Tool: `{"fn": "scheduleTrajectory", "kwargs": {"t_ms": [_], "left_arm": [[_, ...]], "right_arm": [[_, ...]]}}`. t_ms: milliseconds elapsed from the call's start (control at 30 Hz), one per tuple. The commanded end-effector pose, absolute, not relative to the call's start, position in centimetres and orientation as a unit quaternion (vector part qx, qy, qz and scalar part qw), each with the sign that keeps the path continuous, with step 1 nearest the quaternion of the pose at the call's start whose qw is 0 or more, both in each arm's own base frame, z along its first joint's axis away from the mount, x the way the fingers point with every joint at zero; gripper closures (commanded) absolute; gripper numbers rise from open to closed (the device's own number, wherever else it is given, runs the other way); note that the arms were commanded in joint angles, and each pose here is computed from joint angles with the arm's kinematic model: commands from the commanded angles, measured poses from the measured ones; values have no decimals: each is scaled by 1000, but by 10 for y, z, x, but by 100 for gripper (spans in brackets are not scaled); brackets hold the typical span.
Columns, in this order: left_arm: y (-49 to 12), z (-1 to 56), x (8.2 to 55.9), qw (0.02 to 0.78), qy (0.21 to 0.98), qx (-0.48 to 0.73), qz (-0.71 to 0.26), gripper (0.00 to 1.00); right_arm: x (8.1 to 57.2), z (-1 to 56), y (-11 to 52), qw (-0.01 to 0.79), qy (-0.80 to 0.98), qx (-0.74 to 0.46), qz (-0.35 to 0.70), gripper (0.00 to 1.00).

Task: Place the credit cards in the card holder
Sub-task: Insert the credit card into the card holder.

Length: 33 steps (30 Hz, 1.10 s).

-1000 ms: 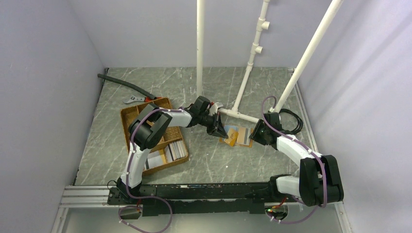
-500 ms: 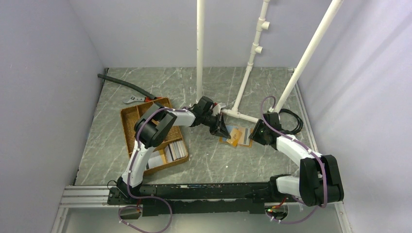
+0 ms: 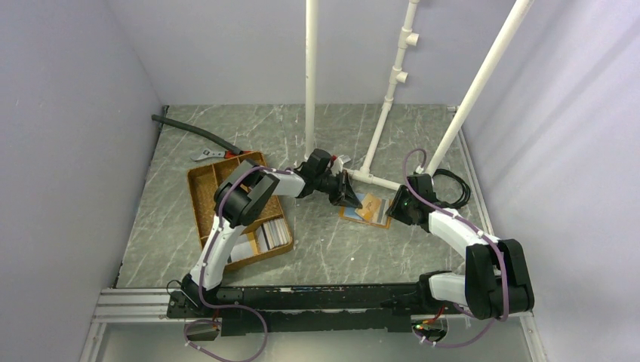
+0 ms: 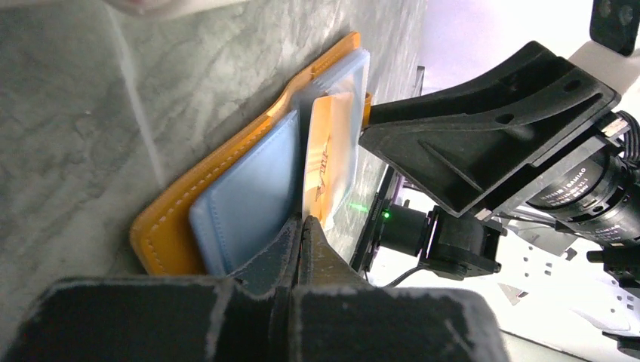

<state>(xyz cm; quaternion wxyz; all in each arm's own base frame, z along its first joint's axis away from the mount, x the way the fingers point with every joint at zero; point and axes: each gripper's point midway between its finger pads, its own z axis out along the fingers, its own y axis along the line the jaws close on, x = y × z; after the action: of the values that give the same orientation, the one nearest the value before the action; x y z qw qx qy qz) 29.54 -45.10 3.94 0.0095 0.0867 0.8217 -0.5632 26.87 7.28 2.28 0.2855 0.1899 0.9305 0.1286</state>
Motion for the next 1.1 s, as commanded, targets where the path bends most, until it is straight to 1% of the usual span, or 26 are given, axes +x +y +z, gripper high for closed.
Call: {"fn": "scheduleTrajectory", "kwargs": {"t_ms": [0,333,433,733,767,833,967,1000,1067], "left_arm": [[-465,49,307,51,813,100,-572,100],[-447,48,313,27,834,79,-545,100],[-449,47,313,23,828,70,-556,100],[-436,39,326,50,849,50,-524,100],[-435,39,327,56,850,47,-522,100],[-437,38,328,59,848,42,-525,100],[-445,38,321,58,841,40,-536,100],[-445,37,320,62,843,43,-533,100],[-446,37,318,61,844,49,-530,100]], "right_arm": [[256,11,86,249,946,155,141,67],[257,12,88,249,946,148,147,67],[256,11,89,248,946,147,147,67],[256,12,91,248,946,142,150,67],[256,12,92,248,946,141,152,65],[256,14,93,250,945,140,155,58],[257,22,95,262,941,139,164,41],[257,24,94,266,939,140,165,39],[258,28,93,273,937,142,165,38]]}}
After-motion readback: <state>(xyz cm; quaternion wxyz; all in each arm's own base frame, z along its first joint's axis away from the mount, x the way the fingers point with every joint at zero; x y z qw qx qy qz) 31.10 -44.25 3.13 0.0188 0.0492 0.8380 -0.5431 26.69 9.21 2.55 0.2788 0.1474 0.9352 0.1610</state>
